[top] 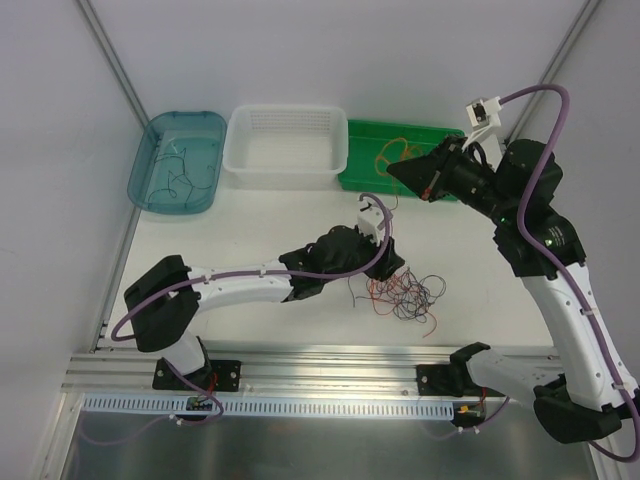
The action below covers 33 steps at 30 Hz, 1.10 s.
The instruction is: Untangle the cables
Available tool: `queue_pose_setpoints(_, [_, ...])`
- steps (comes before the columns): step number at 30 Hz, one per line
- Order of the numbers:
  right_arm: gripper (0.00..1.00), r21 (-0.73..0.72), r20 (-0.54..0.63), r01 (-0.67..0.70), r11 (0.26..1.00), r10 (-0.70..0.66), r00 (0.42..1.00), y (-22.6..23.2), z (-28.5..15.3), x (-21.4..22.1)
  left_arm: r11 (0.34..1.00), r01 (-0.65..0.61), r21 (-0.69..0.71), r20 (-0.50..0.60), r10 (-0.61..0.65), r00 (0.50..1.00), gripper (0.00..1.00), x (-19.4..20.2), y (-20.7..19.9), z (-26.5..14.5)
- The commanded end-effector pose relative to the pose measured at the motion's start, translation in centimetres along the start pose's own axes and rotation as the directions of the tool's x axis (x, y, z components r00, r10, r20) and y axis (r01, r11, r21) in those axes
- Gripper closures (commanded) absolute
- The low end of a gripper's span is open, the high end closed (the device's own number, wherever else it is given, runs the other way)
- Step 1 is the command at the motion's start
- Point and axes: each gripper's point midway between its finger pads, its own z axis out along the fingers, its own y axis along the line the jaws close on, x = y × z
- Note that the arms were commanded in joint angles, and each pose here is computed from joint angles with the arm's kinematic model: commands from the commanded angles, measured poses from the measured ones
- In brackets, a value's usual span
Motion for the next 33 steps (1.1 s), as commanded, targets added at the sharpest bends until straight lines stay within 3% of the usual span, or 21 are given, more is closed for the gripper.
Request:
queue_pose_setpoints(1, [0.99, 0.005, 0.047, 0.001, 1.000, -0.001, 0.999, 0.3, -0.6, -0.7, 0.997, 0.072, -0.008, 0.151, -0.070, 0.986, 0.65, -3.6, -0.6, 0.3])
queue_pose_setpoints(2, [0.99, 0.022, 0.034, 0.001, 1.000, -0.002, 0.999, -0.1, -0.5, -0.3, 0.997, 0.074, -0.007, 0.155, -0.072, 0.985, 0.89, -3.8, -0.6, 0.0])
queue_pose_setpoints(3, [0.99, 0.039, 0.021, 0.001, 0.999, -0.002, 1.000, -0.6, -0.5, 0.1, 0.997, 0.078, -0.003, 0.158, -0.076, 0.985, 1.00, -3.9, -0.8, -0.3])
queue_pose_setpoints(7, [0.98, 0.232, -0.100, 0.015, 0.973, 0.009, 0.995, -5.8, -0.4, 3.9, 0.991, 0.123, -0.053, 0.138, -0.115, 0.984, 1.00, -4.0, 0.0, -2.5])
queue_pose_setpoints(9, [0.92, 0.348, -0.173, 0.024, 0.937, 0.039, 0.984, -9.0, -0.8, 6.5, 0.984, 0.158, -0.084, 0.134, -0.146, 0.980, 1.00, -4.2, 0.5, -4.4])
queue_pose_setpoints(10, [0.86, 0.391, -0.200, 0.028, 0.920, 0.055, 0.978, -10.4, -0.8, 7.4, 0.980, 0.173, -0.101, 0.133, -0.159, 0.978, 1.00, -4.4, 0.9, -5.1])
queue_pose_setpoints(11, [0.67, 0.421, -0.244, 0.039, 0.906, 0.071, 0.967, -11.7, -0.9, 8.9, 0.975, 0.191, -0.110, 0.144, -0.174, 0.974, 1.00, -5.2, 1.0, -6.2])
queue_pose_setpoints(14, [0.40, 0.445, -0.327, 0.072, 0.893, 0.087, 0.941, -13.4, -1.7, 11.8, 0.958, 0.236, -0.163, 0.124, -0.218, 0.968, 1.00, -5.3, 2.4, -8.5])
queue_pose_setpoints(17, [0.33, 0.459, -0.362, 0.094, 0.883, 0.089, 0.928, -14.3, -2.3, 13.4, 0.938, 0.293, -0.186, 0.116, -0.275, 0.954, 1.00, -5.3, 3.6, -10.3])
queue_pose_setpoints(21, [0.32, 0.459, -0.398, 0.031, 0.888, 0.174, 0.901, -15.3, -2.1, 17.3, 0.928, 0.331, -0.168, 0.110, -0.316, 0.942, 1.00, -5.1, 3.3, -11.4])
queue_pose_setpoints(26, [0.32, 0.331, -0.373, -0.075, 0.941, 0.203, 0.905, -13.4, -0.5, 20.0, 0.914, 0.353, -0.201, 0.090, -0.342, 0.936, 1.00, -4.2, 3.8, -11.6])
queue_pose_setpoints(27, [0.32, 0.270, -0.337, -0.080, 0.960, 0.172, 0.926, -12.6, 0.4, 19.3, 0.907, 0.363, -0.212, 0.091, -0.352, 0.932, 1.00, -4.1, 4.0, -11.6])
queue_pose_setpoints(33, [0.31, 0.072, -0.426, -0.003, 0.997, 0.033, 0.904, -10.4, 1.6, 23.4, 0.895, 0.381, -0.233, 0.108, -0.366, 0.924, 1.00, -4.5, 4.4, -11.6])
